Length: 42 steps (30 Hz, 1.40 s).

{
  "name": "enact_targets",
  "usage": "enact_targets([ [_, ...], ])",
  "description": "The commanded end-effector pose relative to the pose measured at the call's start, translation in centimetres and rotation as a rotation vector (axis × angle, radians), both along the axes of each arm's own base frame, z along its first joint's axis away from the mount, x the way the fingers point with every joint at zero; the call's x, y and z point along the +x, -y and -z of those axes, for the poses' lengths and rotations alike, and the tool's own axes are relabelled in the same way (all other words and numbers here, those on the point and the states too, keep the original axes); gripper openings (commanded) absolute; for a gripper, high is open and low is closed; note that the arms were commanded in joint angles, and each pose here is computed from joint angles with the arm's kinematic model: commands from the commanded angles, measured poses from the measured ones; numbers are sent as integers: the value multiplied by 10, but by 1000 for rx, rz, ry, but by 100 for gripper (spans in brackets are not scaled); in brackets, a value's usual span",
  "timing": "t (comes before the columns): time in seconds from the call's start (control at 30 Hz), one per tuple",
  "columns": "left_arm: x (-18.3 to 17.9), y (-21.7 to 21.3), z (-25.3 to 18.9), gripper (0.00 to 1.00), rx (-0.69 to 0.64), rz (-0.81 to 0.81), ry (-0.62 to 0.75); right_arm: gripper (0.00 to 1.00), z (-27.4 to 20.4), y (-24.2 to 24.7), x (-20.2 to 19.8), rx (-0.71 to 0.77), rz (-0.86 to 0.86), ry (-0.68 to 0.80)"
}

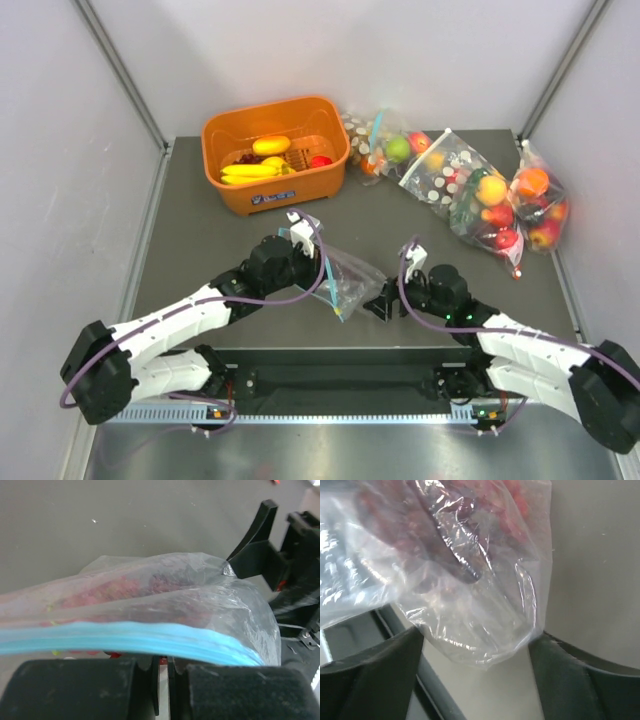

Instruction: Open the zip-top bag and remove the fake food

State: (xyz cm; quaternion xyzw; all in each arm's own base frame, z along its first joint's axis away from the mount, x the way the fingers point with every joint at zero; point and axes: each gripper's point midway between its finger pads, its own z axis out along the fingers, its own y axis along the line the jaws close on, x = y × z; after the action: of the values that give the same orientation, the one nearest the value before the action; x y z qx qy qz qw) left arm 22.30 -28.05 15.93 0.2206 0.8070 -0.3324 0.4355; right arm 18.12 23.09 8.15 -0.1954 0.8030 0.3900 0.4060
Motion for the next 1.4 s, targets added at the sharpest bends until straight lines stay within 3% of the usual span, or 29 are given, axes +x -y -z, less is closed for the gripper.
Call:
enact_targets([
  [0.0,4,13,-42,0,-111,24,58,76,-35,-21,24,50,-5,126],
  [0.17,3,10,-48,0,-114,19,72,32,-29,-29,26,42,-14,110],
  [0.2,5,7,-48,0,-105,14,77,11,-28,-27,28,37,4,107],
  [0.27,6,5,-47,0,-96,14,73,0,-23,-19,29,4,46,89],
  [0.6,8,-12,-87,0,-173,45,102,0,-12,44,65,-171,399,42],
  [0.93,-8,-20,-125,0,-209,70,133,0,-3,55,77,-192,478,-2],
  [1.37,-33,-27,-143,0,-222,149,161,0,-4,70,95,-170,583,-27],
])
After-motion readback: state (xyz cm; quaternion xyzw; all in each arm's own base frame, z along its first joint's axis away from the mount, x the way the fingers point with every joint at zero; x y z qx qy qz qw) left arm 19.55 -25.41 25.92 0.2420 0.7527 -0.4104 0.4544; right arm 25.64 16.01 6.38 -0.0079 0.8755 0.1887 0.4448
